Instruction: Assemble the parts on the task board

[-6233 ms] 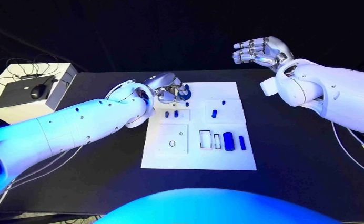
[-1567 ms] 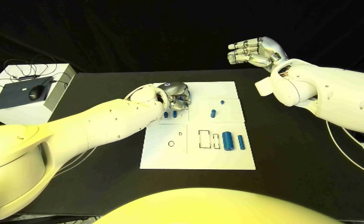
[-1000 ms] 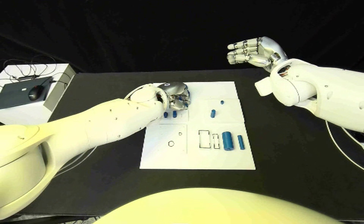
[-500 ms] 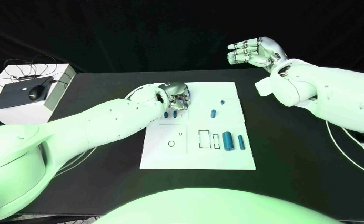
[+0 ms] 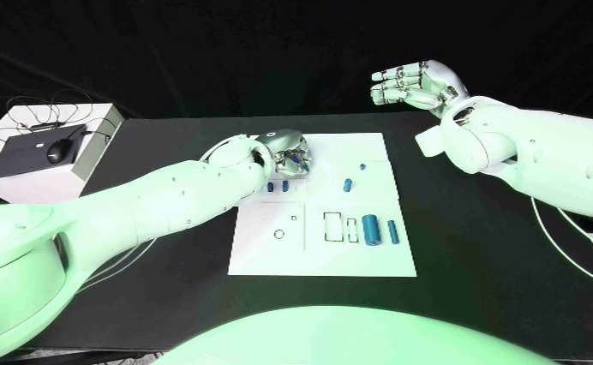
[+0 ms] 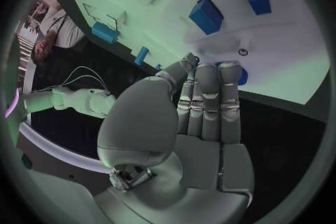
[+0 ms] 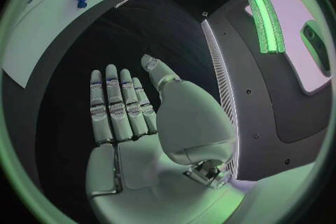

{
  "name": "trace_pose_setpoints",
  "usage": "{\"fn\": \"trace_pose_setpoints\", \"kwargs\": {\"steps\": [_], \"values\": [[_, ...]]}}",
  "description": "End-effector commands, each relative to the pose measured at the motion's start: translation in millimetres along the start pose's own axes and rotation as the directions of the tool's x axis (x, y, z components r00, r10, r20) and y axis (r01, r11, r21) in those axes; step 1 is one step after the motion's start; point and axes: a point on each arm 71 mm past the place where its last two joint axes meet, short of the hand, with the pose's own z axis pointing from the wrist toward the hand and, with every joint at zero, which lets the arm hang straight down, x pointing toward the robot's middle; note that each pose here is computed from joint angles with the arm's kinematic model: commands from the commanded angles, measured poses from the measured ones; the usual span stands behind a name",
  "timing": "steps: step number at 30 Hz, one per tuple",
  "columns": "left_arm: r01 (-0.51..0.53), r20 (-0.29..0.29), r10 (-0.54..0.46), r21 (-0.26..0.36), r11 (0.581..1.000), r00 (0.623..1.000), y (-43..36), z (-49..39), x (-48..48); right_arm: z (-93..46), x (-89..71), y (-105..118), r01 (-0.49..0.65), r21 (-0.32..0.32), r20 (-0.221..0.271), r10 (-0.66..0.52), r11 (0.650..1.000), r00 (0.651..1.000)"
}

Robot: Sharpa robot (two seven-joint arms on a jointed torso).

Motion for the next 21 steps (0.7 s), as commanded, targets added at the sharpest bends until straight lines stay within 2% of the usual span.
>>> {"fn": "trace_pose_setpoints", "kwargs": {"steps": [1, 11, 14, 21], "values": [[0.023, 0.02, -0.023, 0.017, 1.0, 1.0, -1.8, -3.4, -5.9, -0.1, 0.5, 1, 0.001, -0.012, -0.009, -0.001, 1.0, 1.0], [0.062, 0.03, -0.062, 0.005, 0.998, 0.998, 7.8, -24.7, -28.9, -1.4, -0.8, -1, 0.001, -0.008, -0.006, -0.001, 1.0, 1.0], [0.065, 0.025, -0.065, -0.004, 0.998, 0.998, 12.9, -32.5, -34.7, -1.9, -1.4, -2, 0.002, -0.007, -0.005, -0.002, 1.0, 1.0], [0.06, 0.032, -0.059, -0.029, 0.998, 0.998, 26.7, -41.3, -40.6, -2.1, -1.3, -2, 0.002, -0.005, -0.005, -0.002, 1.0, 1.0]]}}
